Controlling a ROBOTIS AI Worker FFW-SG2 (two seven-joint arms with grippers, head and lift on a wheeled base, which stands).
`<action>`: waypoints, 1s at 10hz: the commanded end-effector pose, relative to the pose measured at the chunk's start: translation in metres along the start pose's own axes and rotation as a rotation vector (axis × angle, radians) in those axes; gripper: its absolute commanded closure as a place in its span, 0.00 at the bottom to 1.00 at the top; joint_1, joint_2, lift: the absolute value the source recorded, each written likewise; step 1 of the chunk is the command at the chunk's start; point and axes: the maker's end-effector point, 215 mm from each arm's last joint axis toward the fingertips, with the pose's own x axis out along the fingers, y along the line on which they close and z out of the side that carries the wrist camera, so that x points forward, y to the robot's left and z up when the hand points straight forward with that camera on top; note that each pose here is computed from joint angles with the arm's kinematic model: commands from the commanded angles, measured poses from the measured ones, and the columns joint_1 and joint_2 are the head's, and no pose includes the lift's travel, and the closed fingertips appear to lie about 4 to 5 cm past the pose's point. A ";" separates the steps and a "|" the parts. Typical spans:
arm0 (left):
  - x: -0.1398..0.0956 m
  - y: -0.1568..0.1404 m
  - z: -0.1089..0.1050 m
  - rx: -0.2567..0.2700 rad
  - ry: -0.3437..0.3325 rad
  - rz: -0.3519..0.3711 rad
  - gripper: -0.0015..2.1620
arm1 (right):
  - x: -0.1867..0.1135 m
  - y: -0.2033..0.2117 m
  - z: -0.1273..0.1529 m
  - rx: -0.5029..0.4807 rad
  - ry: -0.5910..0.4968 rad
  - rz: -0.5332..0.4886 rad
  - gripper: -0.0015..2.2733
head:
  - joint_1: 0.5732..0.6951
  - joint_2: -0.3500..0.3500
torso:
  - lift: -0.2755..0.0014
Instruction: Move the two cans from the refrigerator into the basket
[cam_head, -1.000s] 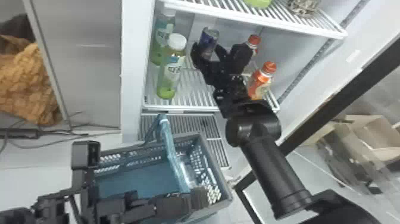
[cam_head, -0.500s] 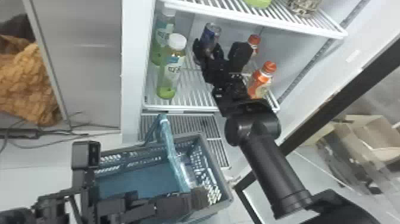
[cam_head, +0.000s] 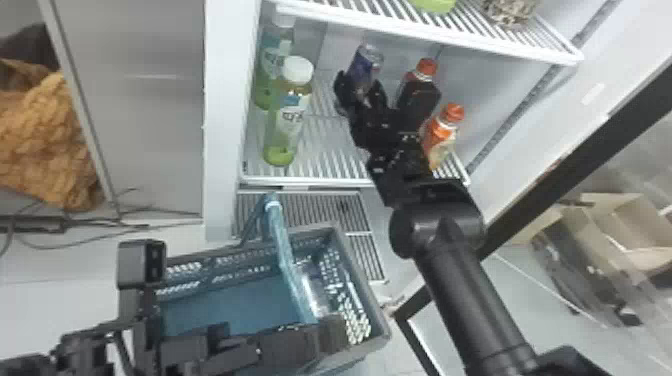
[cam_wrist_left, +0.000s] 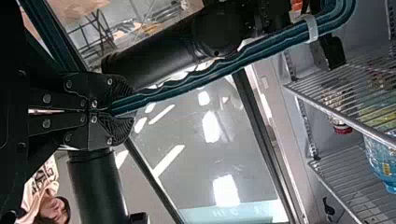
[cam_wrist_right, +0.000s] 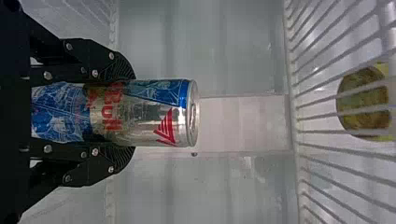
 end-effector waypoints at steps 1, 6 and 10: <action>0.000 -0.002 0.000 -0.003 -0.003 -0.005 0.54 | -0.022 -0.018 0.001 0.010 0.005 -0.020 0.39 | 1.00 0.00 | 0.00; -0.002 0.000 0.000 -0.004 -0.009 0.000 0.54 | -0.068 -0.011 0.037 0.010 -0.055 0.031 0.39 | 1.00 0.00 | 0.00; -0.004 0.001 0.000 -0.006 -0.020 0.003 0.54 | -0.112 0.017 0.057 0.054 -0.068 0.087 0.39 | 1.00 0.00 | 0.00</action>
